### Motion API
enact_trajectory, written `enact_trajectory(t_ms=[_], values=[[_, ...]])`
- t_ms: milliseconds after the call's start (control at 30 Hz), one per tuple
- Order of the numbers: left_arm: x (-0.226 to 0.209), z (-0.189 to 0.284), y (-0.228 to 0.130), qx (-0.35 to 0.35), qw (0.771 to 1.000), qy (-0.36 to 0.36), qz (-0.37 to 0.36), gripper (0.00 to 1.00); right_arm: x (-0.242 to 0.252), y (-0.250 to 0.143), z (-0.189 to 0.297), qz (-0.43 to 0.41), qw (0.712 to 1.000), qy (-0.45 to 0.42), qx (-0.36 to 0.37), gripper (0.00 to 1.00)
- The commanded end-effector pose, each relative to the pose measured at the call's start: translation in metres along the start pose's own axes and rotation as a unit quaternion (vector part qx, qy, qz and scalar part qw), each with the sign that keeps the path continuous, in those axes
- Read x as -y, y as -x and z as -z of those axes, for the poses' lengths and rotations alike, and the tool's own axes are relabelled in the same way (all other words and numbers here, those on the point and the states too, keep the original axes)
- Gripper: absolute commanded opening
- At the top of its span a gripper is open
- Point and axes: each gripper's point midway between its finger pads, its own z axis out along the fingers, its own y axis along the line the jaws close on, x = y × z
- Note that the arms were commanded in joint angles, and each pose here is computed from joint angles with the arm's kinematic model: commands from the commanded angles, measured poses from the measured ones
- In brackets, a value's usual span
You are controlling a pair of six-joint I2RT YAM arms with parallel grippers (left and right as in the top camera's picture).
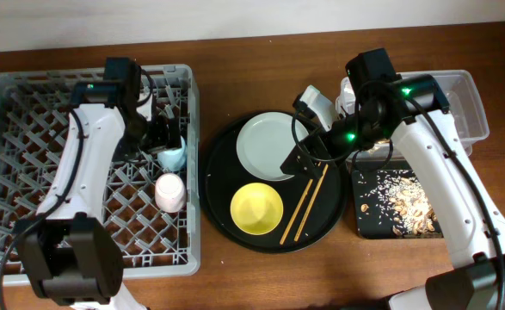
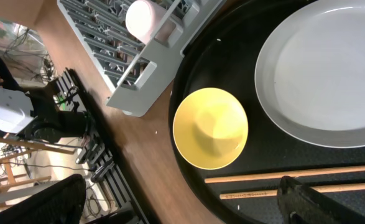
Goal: Sort waste into correct bins and load items into the dishwasher rack
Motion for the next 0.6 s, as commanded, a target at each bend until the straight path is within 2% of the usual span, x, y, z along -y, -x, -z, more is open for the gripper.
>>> enact_trajectory(t_ms=[0, 67, 200, 233, 400, 567], values=[[0.009, 0.06, 0.022, 0.078, 0.997, -0.011, -0.008, 0.99, -0.009, -0.001, 0.002, -0.024, 1.0, 0.013, 0.005, 0.99], [0.011, 0.103, 0.027, 0.129, 0.991, -0.019, -0.009, 0.99, -0.014, -0.005, 0.002, -0.126, 0.992, 0.024, -0.005, 0.99], [0.001, 0.17, 0.021, 0.209, 0.978, -0.024, 0.003, 0.99, -0.005, 0.004, 0.002, -0.113, 0.993, 0.005, 0.013, 1.0], [-0.012, 0.193, 0.013, 0.239, 0.971, -0.014, 0.014, 0.99, 0.007, -0.002, 0.001, -0.148, 0.988, -0.03, 0.001, 0.97], [-0.041, 0.242, -0.022, 0.294, 0.954, 0.015, 0.048, 0.99, 0.059, -0.036, -0.007, -0.335, 0.927, -0.166, -0.021, 0.78], [-0.041, 0.269, -0.047, 0.331, 0.942, 0.013, 0.048, 0.99, 0.092, -0.064, -0.041, -0.389, 0.895, -0.215, -0.023, 0.75]])
